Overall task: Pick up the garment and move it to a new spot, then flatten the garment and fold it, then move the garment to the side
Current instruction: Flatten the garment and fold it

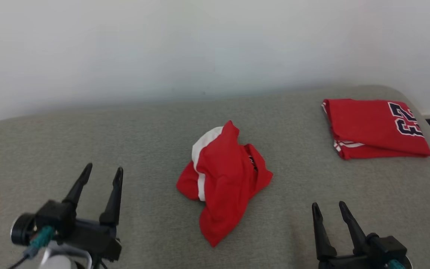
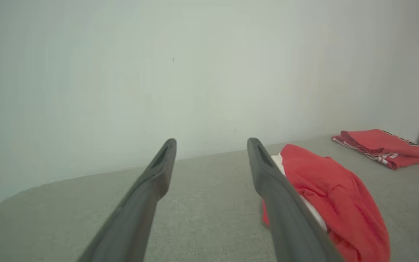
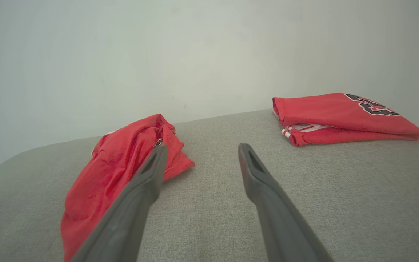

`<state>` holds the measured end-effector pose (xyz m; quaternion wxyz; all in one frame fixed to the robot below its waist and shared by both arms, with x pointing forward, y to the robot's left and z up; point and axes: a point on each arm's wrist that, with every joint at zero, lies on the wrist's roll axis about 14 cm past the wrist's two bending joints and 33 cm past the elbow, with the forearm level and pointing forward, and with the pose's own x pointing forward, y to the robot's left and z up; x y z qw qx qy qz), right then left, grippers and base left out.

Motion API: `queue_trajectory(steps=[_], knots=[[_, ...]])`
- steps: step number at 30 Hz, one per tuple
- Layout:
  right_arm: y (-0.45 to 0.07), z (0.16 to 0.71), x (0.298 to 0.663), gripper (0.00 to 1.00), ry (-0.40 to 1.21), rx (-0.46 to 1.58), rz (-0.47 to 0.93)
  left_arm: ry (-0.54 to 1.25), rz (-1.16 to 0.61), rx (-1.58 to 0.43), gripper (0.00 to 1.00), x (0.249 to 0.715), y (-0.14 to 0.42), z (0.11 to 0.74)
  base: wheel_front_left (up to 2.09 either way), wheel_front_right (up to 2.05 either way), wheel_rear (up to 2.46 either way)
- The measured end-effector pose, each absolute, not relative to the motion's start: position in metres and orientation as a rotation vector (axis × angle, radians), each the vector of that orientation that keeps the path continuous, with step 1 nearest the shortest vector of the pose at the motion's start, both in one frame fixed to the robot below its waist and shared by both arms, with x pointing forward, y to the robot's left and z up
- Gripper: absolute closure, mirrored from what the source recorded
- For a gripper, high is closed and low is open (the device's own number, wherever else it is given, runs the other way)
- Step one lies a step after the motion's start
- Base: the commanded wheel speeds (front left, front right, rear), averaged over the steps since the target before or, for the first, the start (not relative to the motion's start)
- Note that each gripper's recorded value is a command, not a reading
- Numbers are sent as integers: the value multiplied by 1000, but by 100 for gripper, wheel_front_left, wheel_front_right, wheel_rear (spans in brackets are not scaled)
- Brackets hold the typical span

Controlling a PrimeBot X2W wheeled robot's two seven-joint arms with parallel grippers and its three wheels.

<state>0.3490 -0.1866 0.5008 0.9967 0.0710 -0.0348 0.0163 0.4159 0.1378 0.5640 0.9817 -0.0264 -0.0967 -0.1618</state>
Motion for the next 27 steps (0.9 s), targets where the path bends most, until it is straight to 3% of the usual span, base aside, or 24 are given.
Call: queue_trajectory(steps=[13,27], knots=[[-243,497,333,0,-70,197,-157,-84,-585,22,0,504,68,582,0,0,0],[-274,477,325,0,-7,218,-275,162,-789,106,0,551,-5,519,0,0,0]])
